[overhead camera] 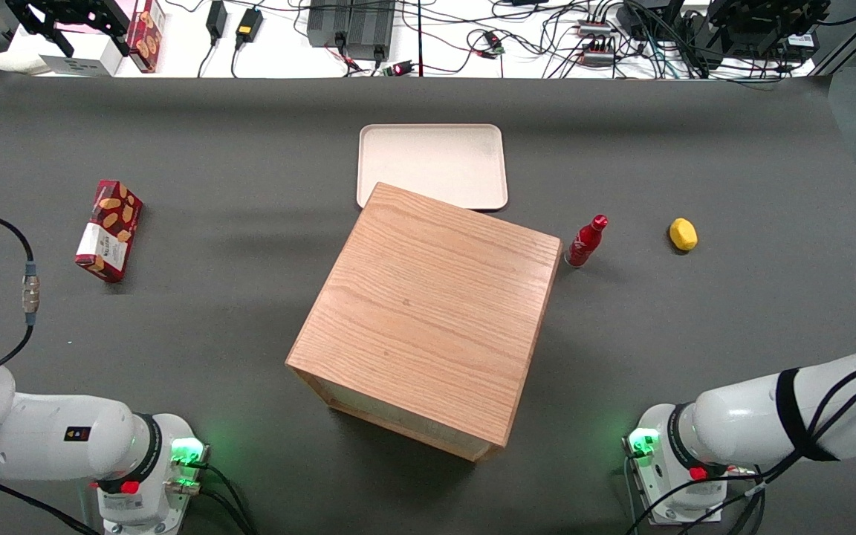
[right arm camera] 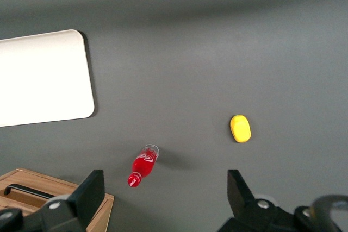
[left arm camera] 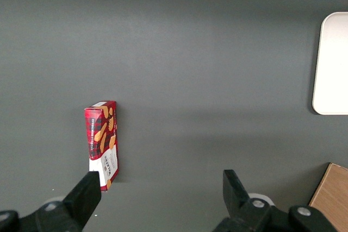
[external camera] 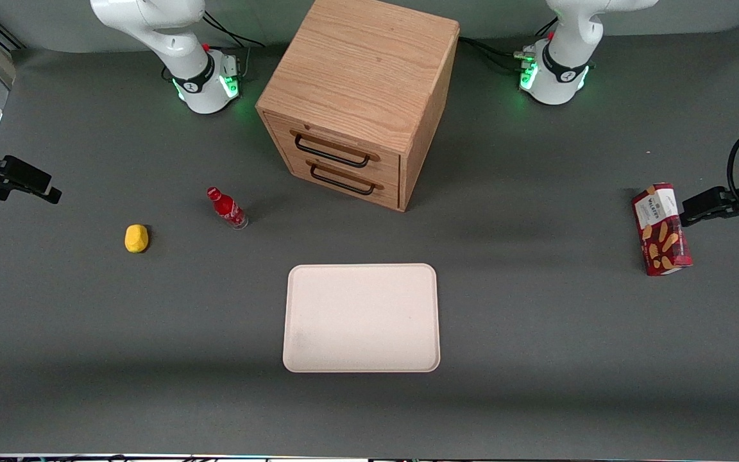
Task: Place coke bottle on tray
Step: 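Move the right gripper from rest toward the red Coca-Cola bottle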
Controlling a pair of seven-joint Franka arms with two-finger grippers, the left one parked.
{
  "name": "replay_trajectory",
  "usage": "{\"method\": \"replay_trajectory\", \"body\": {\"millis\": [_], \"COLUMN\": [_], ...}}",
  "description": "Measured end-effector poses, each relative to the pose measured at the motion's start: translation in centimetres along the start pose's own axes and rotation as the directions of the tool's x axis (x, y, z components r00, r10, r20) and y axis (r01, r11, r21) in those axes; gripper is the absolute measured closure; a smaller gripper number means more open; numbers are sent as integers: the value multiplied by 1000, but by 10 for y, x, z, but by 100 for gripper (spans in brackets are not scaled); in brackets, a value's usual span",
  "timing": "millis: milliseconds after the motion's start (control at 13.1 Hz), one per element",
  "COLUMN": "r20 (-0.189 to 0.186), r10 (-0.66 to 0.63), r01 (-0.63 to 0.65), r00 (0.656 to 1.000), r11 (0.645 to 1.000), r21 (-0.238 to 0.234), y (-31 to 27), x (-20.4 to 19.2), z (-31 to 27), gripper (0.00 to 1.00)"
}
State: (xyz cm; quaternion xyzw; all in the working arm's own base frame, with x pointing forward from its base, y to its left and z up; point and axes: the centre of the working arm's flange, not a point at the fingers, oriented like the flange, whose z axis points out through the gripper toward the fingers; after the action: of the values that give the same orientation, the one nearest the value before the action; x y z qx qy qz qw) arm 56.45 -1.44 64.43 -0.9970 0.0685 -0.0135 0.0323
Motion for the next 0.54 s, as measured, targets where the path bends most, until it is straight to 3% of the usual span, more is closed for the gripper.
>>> {"method": "replay_trajectory", "body": {"millis": [535], "r20": [4], "r10": [-3], "r01": [3], "r00": [1000], "r11": [1000], "r21": [0], "y": [0], "x": [0], "z": [0], "gripper": [0]}}
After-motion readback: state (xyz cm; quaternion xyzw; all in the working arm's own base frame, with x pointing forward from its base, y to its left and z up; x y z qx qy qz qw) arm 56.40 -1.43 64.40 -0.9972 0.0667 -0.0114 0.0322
